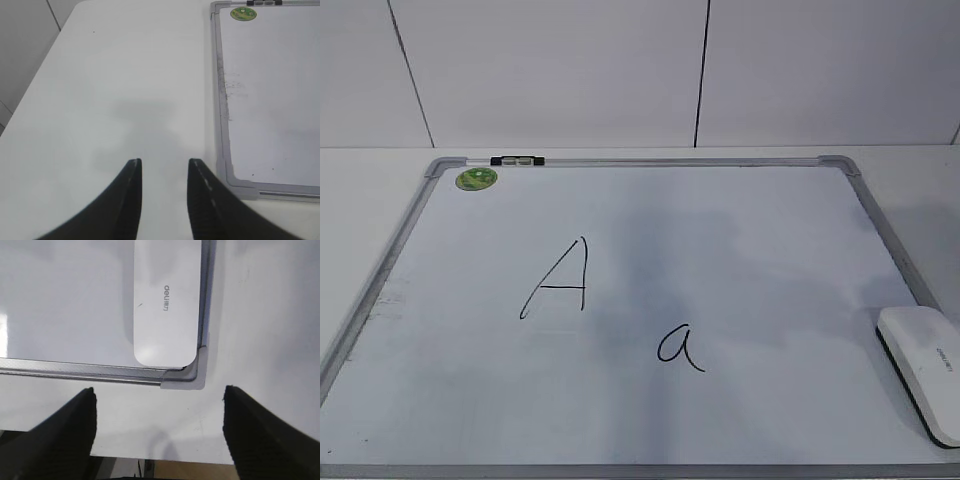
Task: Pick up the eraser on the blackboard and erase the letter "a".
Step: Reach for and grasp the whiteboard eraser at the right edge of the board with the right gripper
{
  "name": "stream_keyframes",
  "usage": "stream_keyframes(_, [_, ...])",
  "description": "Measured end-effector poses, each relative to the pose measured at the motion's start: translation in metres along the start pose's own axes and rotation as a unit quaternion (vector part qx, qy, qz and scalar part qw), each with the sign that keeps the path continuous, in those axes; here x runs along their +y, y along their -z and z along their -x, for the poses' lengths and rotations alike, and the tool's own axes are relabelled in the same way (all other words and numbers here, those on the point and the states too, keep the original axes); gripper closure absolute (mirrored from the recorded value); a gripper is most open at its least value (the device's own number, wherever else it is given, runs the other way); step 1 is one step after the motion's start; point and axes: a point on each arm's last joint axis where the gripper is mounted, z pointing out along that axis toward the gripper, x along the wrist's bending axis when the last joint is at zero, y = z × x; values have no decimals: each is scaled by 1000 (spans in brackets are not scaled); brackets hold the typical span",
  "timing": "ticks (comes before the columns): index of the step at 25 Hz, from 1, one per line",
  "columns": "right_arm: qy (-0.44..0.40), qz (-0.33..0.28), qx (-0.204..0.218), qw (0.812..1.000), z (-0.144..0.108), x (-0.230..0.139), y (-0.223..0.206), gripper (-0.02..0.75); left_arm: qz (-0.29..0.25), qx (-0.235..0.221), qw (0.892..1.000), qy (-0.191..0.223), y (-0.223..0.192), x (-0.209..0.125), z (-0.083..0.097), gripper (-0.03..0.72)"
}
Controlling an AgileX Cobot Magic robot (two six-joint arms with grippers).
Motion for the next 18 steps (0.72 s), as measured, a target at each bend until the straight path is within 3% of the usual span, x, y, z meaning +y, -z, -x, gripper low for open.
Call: stream_keyframes(18, [-14, -79, -7, 997, -6, 33, -60, 145, 0, 0, 1000, 0, 0, 0, 0, 454])
